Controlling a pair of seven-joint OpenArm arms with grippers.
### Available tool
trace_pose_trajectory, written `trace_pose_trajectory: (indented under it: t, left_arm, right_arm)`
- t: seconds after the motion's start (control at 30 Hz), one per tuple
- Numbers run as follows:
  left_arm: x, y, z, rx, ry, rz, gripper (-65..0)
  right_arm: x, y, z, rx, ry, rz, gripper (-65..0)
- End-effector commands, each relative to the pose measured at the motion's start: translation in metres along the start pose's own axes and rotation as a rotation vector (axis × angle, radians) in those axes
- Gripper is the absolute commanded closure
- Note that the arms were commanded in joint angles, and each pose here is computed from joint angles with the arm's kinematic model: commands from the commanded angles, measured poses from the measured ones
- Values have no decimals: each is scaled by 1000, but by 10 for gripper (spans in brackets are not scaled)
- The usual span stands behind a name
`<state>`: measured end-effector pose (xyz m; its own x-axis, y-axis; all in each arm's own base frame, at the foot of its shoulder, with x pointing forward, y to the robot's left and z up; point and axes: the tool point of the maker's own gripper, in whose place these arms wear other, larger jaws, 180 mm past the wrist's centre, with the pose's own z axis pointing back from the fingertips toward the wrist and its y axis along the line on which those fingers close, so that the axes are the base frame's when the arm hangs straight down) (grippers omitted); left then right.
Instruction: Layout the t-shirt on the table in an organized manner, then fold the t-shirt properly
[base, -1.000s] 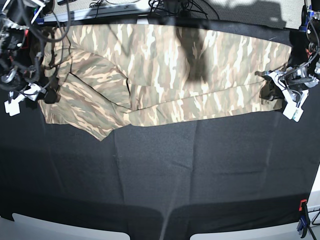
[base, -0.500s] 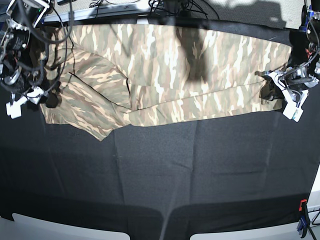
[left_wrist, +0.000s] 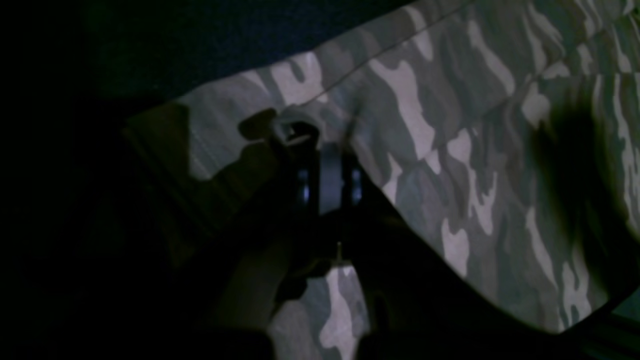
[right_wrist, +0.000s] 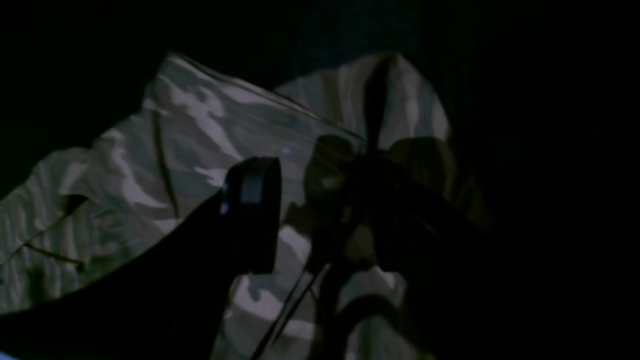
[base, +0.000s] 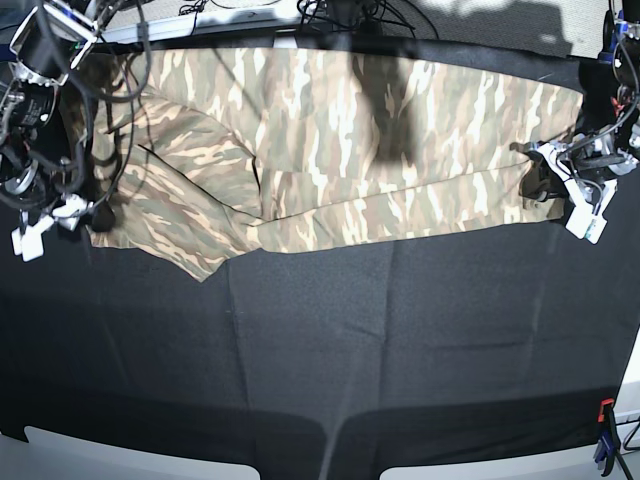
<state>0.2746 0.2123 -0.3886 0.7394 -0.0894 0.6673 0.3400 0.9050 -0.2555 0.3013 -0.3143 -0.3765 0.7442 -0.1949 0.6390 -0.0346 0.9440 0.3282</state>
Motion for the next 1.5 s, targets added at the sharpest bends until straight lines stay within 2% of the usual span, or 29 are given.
trace_pose_trajectory:
  t: [0.0,0.23,0.53,0.6,0.87,1.03,1.13,1.33,1.47]
  left_arm:
    - [18,3,6,3,-49,-25,0]
    - [18,3,6,3,-49,-25,0]
    - [18,3,6,3,-49,-25,0]
    - [18,3,6,3,-49,-25,0]
    - [18,3,6,3,-49,-25,0]
    - [18,3,6,3,-49,-25,0]
    - [18,3,6,3,-50,-25,0]
    - [21,3,6,2,-70,-26,0]
    - [23,3,6,2,-78,-25,0]
  right_arm:
    - [20,1,4,-2,-62,27,-275]
    - [13,17,-12,20,-91,1,-275]
    - [12,21,-15,31,-93,-7,-274]
    - [12,21,-15,31,-94,-7,-239]
    - [20,20,-14,30,-131,-6,-14]
    - [29,22,-14,33,-152,0,0]
    - [27,24,-15,42,-132,-3,0]
    - [17,48,-9,189,-125,-75,0]
    - [10,66,4,270,-117,-71,0]
